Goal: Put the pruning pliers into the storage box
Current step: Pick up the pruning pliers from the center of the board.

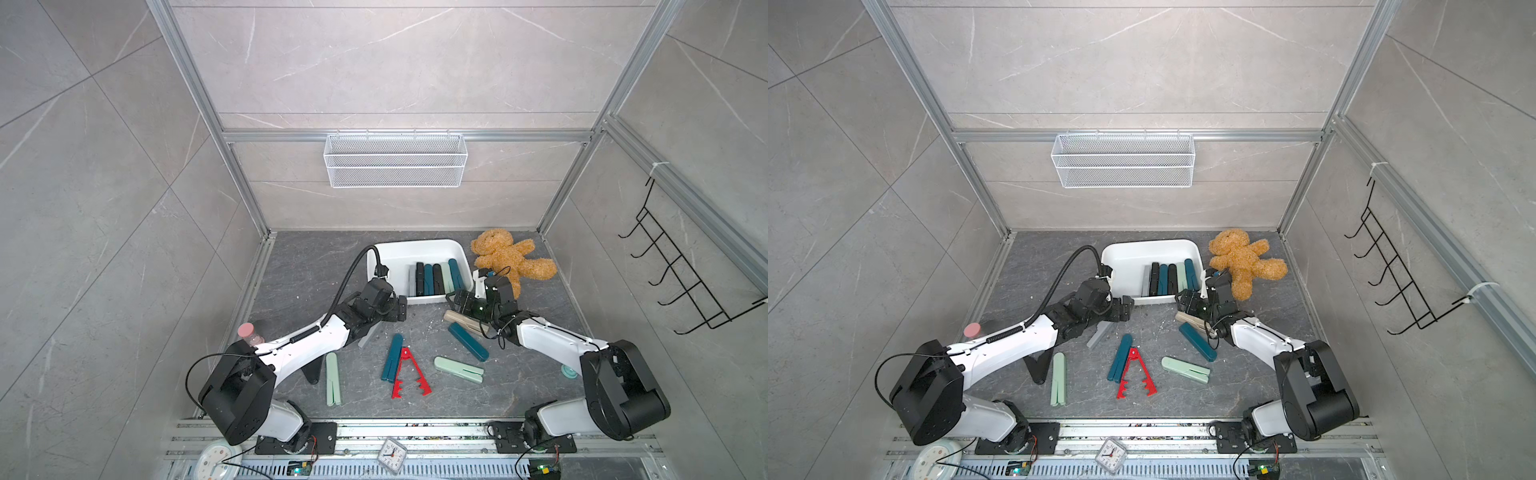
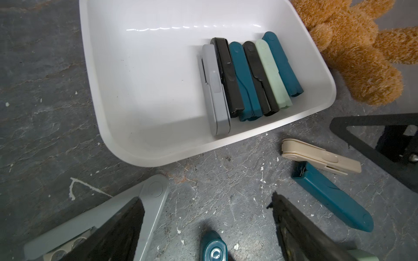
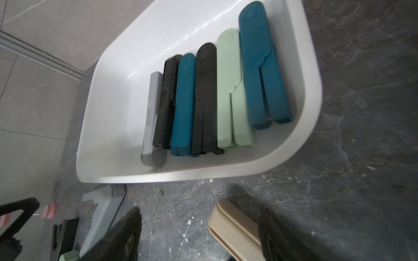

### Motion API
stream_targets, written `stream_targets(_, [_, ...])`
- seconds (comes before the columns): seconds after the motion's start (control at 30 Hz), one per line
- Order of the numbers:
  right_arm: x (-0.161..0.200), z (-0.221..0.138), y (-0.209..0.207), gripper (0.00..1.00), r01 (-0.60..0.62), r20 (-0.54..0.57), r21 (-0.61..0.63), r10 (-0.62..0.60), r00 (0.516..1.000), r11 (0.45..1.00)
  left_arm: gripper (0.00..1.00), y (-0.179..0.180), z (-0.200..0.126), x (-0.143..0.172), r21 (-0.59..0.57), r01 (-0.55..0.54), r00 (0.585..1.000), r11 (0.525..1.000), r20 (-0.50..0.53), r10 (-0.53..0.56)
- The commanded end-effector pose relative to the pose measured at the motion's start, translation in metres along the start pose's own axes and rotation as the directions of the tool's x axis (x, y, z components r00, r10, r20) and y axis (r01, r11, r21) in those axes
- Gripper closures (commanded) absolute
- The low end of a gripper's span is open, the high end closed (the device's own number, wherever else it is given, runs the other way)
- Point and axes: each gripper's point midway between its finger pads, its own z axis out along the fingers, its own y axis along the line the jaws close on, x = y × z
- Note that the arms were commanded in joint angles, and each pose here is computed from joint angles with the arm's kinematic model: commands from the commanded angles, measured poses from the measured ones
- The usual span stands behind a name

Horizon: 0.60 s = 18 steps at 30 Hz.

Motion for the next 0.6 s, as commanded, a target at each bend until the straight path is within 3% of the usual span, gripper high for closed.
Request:
stream_targets(0.0, [-0.005, -0.005, -0.001, 0.18, 0.006, 0.027, 0.009, -0.006, 1.0, 1.0, 0.11, 0.008, -0.009, 0.008, -0.039, 0.025, 1.0, 0.999, -0.004, -0.026])
stream_targets(0.4, [-0.003, -0.004, -0.003, 0.18, 0.0, 0.026, 0.015, -0.001, 1.0, 1.0, 0.24, 0.004, -0.002, 0.076, -0.136, -0.045, 0.982, 0.99, -0.19, 0.018])
stream_targets(0.57, [-0.002, -0.004, -0.004, 0.18, -0.005, 0.025, 0.016, 0.004, 1.0, 1.0, 0.35, 0.005, -0.004, 0.093, -0.137, -0.047, 0.973, 0.989, -0.232, 0.014])
